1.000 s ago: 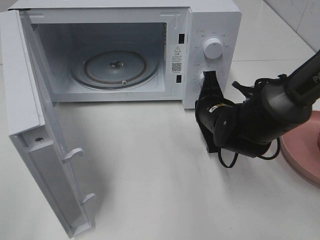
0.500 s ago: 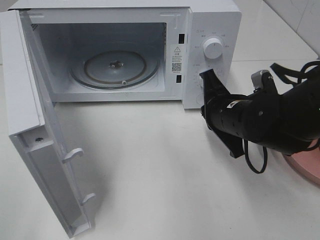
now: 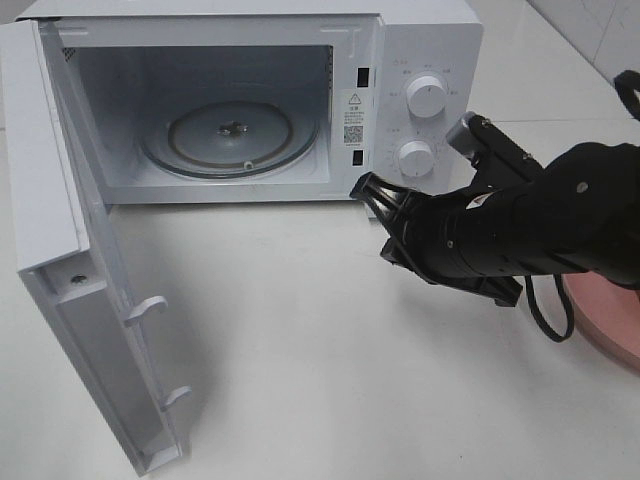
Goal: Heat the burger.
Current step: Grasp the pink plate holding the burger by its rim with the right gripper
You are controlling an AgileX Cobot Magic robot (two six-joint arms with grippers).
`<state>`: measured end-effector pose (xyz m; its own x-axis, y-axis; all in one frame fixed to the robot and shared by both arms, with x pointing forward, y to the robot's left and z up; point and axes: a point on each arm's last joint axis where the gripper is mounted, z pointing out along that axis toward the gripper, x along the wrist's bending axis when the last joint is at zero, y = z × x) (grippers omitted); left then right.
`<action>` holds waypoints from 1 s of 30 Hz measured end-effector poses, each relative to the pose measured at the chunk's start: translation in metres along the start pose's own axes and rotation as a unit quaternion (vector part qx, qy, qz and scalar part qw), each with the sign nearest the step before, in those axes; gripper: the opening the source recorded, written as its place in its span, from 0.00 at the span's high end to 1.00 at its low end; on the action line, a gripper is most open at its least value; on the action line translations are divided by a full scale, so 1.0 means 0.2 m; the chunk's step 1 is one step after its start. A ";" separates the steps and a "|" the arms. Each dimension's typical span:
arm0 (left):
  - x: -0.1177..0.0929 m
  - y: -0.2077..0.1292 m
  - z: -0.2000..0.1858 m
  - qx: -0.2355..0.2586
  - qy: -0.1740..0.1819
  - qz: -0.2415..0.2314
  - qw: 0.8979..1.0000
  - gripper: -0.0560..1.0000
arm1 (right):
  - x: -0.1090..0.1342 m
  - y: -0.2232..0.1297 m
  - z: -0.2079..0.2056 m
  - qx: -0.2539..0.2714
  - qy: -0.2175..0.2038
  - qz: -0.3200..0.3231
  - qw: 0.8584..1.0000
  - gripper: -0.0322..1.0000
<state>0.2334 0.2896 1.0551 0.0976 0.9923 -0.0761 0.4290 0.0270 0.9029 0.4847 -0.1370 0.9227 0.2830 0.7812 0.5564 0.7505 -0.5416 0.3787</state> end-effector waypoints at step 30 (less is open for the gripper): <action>0.00 0.00 0.00 0.000 0.000 0.000 1.000 0.01 | -0.19 0.04 -0.30 0.230 -0.086 -0.343 0.907 0.93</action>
<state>0.2334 0.2896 1.0551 0.0976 0.9923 -0.0761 0.4290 0.0270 0.9029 0.4440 -0.1900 0.9479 -0.2861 0.9434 0.1676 0.9434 0.2467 0.2217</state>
